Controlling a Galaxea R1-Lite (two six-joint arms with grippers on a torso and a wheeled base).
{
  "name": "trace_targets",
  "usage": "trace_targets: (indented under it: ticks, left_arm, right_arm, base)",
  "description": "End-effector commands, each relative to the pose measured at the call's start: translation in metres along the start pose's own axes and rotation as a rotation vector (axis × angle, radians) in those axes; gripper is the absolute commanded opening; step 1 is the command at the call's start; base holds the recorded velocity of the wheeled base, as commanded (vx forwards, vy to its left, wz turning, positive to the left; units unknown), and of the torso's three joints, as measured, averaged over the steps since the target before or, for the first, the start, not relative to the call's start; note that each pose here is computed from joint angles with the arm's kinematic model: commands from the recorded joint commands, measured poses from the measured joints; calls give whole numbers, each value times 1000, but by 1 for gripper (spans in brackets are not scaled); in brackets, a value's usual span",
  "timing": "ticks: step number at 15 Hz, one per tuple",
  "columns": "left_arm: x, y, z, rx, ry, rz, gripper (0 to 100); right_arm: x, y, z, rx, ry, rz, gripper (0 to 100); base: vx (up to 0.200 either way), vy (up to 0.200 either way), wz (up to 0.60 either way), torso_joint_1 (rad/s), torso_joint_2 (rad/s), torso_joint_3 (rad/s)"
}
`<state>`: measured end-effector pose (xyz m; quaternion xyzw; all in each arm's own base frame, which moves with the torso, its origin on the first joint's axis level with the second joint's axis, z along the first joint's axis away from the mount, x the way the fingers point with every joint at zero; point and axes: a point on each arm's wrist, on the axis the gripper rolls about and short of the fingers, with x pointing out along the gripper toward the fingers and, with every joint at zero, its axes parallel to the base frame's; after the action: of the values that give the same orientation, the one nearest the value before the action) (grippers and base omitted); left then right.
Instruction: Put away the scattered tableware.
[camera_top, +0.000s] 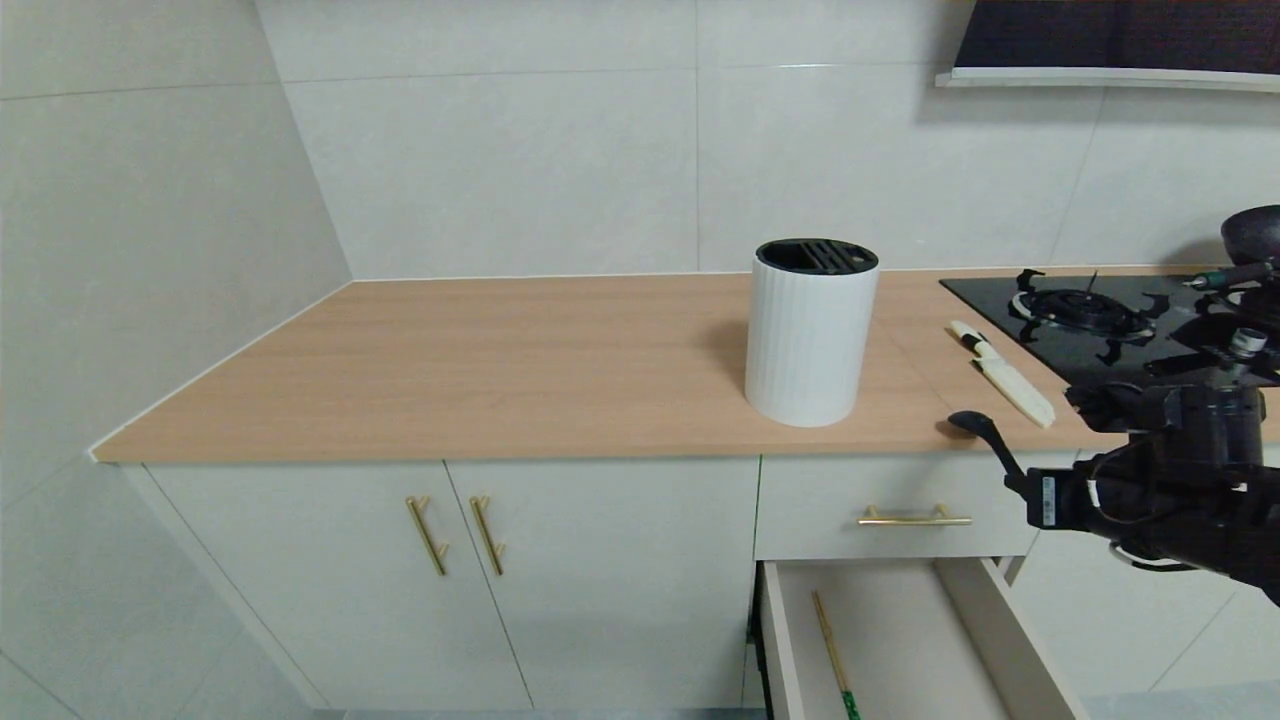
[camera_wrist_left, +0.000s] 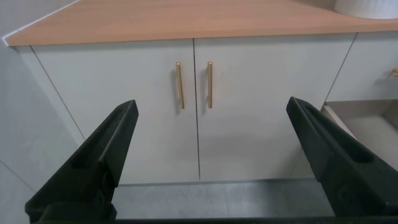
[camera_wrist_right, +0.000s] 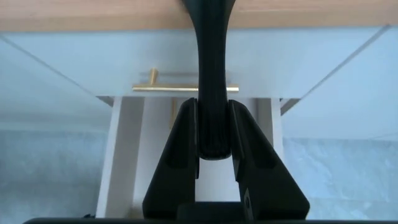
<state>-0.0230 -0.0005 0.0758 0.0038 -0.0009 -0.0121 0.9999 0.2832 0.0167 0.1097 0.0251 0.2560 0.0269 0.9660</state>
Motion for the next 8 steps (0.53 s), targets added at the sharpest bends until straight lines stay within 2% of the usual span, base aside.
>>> trace_targets:
  ticks: [1,3,8]
  left_arm:
    - [0,0,0,0,2,1,100]
    - [0,0,0,0,2,0,100]
    - [0,0,0,0,2,1,100]
  right_arm:
    - [-27,1,-4,2,-25,26,0]
    - [-31,2,-11,-1,-5,74,0]
    - [-34,3,-30,-23,65,97,0]
  base:
    - [0,0,0,0,0,0]
    - [0,0,0,0,0,0]
    - [0,0,0,0,0,0]
